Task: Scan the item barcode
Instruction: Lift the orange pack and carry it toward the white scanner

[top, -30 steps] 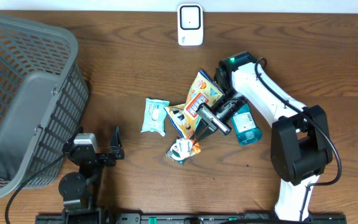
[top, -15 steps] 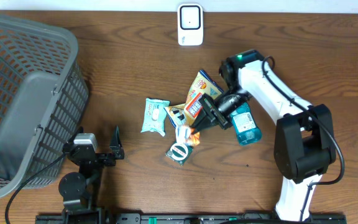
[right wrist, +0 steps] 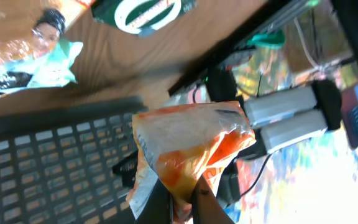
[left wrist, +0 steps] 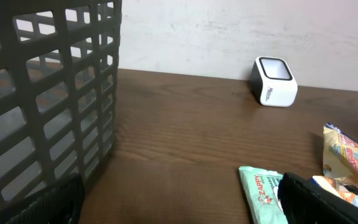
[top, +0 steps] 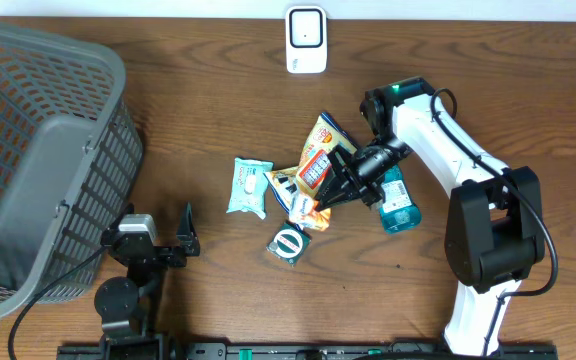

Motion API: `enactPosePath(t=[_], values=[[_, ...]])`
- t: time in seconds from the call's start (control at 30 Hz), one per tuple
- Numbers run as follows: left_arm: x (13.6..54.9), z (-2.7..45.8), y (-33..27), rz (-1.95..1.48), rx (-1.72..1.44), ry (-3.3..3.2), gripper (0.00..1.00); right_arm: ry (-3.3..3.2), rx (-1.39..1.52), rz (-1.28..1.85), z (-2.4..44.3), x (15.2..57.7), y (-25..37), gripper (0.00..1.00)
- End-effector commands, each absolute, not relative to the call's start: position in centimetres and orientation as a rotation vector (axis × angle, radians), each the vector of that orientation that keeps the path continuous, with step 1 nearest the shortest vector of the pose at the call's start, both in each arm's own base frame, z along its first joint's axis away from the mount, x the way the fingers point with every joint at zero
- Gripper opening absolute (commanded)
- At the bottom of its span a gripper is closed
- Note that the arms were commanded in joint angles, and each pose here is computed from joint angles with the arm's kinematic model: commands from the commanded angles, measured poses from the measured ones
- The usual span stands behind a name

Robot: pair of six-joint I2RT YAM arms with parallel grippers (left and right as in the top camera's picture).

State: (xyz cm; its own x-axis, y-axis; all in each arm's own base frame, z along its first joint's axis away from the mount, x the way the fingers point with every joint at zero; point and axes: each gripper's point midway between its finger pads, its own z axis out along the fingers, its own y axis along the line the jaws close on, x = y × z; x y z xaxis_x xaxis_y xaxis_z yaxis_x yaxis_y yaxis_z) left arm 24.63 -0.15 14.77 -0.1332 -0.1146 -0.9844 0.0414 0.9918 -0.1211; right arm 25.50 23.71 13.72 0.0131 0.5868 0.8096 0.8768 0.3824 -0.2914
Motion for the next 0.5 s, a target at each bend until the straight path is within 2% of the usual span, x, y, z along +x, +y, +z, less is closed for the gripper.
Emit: enactPosePath(t=[0.0, 0.07, 0.2, 0.33, 0.47], values=[[24.5, 13.2, -0.4, -0.158, -0.064, 1.749, 0.98, -1.812, -1.268, -0.376, 12.5, 25.8, 22.6, 0.01], [24.5, 13.2, -0.4, -0.158, -0.064, 1.749, 0.98, -1.918, -1.266, -0.414, 11.3, 27.2, 22.2, 0.01], [24.5, 13.2, -0.4, -0.158, -0.064, 1.748, 0.98, -2.214, -1.121, -0.797, 10.1, 34.0, 23.7, 0.01], [24.5, 13.2, -0.4, -0.158, -0.064, 1.748, 0.98, -2.482, -0.802, -1.152, 11.3, 38.7, 25.3, 0.01], [24.5, 13.2, -0.4, -0.157, -0.064, 1.748, 0.98, -2.682, -0.692, -1.367, 12.5, 43.3, 26.0, 0.01]])
